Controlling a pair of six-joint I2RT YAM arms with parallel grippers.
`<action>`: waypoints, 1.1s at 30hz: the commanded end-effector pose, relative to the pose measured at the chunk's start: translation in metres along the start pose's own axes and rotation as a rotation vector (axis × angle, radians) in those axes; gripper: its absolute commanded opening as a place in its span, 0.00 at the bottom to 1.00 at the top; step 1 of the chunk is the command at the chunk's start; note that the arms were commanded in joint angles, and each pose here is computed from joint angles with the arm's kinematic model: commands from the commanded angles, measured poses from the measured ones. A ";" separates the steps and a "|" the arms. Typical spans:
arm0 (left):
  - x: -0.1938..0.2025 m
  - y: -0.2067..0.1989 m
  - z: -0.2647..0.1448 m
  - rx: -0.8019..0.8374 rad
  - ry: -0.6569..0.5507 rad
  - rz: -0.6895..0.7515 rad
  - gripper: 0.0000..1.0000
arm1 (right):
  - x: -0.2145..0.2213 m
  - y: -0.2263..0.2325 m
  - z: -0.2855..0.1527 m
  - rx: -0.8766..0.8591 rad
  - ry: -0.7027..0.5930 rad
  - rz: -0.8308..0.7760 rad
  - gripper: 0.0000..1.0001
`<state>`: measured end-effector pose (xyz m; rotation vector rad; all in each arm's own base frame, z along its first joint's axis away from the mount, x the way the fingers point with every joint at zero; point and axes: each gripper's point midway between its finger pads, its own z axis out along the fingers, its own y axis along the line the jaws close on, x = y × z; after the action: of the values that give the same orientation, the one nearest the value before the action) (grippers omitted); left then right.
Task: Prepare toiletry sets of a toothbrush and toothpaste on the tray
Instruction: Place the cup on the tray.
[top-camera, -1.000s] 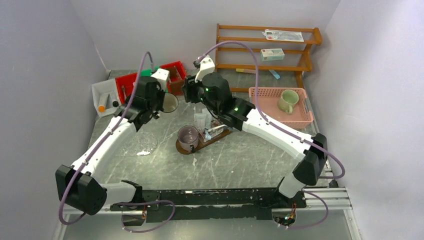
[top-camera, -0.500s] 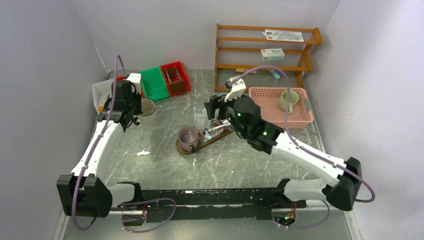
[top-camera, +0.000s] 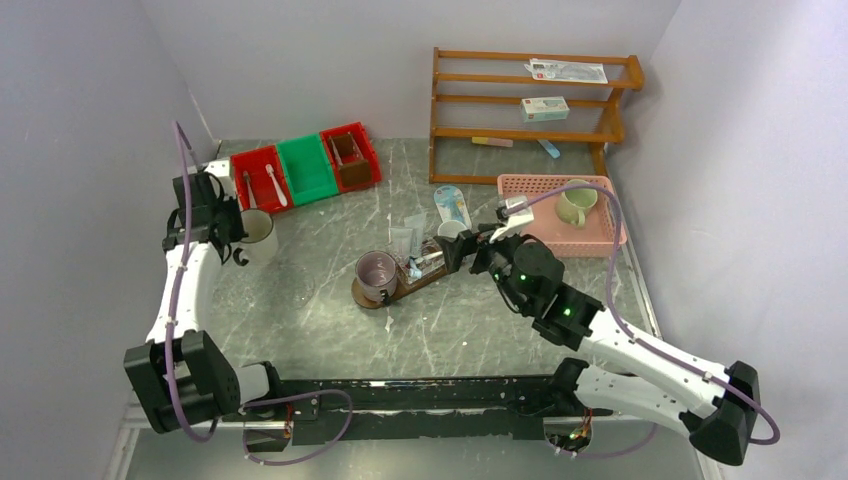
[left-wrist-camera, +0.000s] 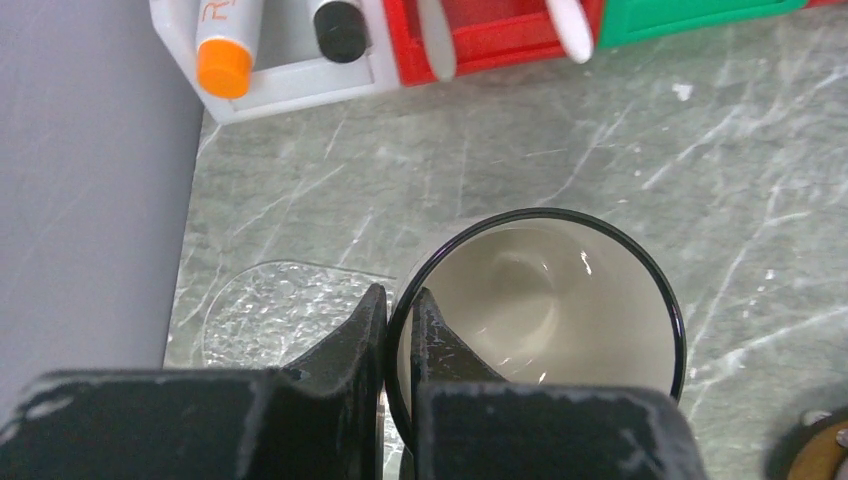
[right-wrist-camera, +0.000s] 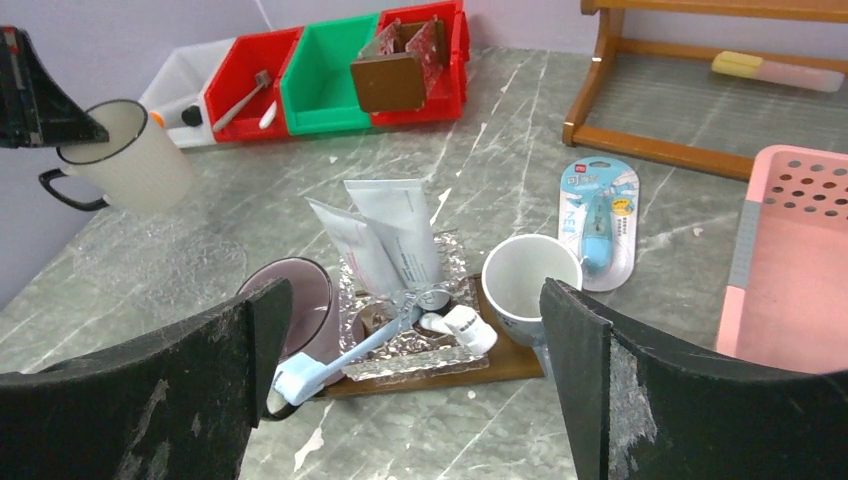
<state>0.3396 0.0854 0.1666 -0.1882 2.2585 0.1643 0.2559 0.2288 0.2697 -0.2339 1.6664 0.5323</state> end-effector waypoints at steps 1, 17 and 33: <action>-0.018 0.023 0.003 -0.035 -0.043 0.022 0.05 | -0.016 -0.012 -0.009 0.040 -0.085 0.029 0.99; 0.030 0.100 0.003 -0.251 0.082 0.138 0.05 | -0.022 -0.005 -0.030 -0.003 -0.161 0.037 1.00; 0.053 0.121 0.015 -0.224 0.077 0.083 0.05 | -0.020 0.000 -0.031 -0.018 -0.154 0.019 1.00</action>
<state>0.2696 0.1928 0.1037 -0.2756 2.4191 0.4778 0.2305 0.2139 0.2900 -0.2063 1.5289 0.5816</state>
